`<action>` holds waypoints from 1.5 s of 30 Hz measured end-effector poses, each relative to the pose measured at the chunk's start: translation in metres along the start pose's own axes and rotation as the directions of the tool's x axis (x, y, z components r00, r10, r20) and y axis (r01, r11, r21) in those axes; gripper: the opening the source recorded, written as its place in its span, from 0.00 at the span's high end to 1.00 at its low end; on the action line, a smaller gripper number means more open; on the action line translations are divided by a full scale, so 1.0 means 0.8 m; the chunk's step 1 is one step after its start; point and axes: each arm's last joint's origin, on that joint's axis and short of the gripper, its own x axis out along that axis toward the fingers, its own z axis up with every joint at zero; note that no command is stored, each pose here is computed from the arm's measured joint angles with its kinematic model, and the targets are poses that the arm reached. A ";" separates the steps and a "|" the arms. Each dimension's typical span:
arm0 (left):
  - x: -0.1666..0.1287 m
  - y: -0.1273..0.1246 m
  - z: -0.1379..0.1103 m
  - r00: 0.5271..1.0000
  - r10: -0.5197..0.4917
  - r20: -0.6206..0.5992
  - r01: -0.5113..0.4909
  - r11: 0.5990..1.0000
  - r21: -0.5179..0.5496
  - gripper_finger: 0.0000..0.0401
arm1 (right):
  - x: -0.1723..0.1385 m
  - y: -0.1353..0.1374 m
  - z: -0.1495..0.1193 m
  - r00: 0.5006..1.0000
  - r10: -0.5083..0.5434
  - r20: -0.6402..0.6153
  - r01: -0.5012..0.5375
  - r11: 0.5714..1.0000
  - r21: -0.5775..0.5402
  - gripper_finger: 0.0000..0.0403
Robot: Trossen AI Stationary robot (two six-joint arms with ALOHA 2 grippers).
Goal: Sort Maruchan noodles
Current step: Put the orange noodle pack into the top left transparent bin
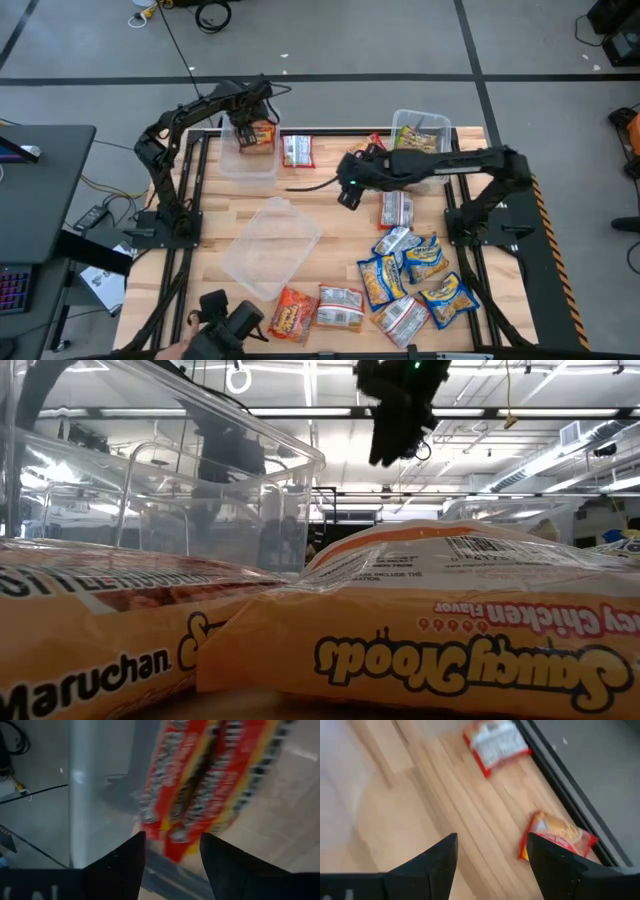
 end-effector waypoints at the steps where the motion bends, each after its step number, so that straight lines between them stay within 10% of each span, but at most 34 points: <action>1: -0.002 0.004 -0.002 1.000 0.007 0.009 -0.006 1.000 -0.014 0.53 | 0.007 -0.001 0.001 1.000 -0.014 -0.028 0.014 1.000 -0.016 0.41; 10: -0.057 0.022 -0.038 0.986 0.022 0.164 0.008 0.984 -0.181 0.53 | 0.101 -0.016 -0.005 0.960 -0.134 -0.247 0.114 0.989 -0.091 0.48; 19: -0.118 -0.001 -0.068 0.880 -0.226 0.419 0.321 0.931 -0.173 0.53 | 0.161 -0.041 -0.011 0.923 -0.056 -0.381 0.056 0.998 -0.010 0.50; 35: -0.064 -0.037 -0.029 0.876 -0.453 0.165 0.482 0.842 -0.244 0.53 | 0.168 -0.043 0.012 0.970 0.093 -0.226 -0.083 0.995 0.055 0.50; 45: -0.079 -0.032 -0.040 0.885 -0.419 0.204 0.461 0.852 -0.251 0.53 | 0.208 -0.037 0.031 0.977 0.185 0.106 -0.149 0.947 -0.285 0.50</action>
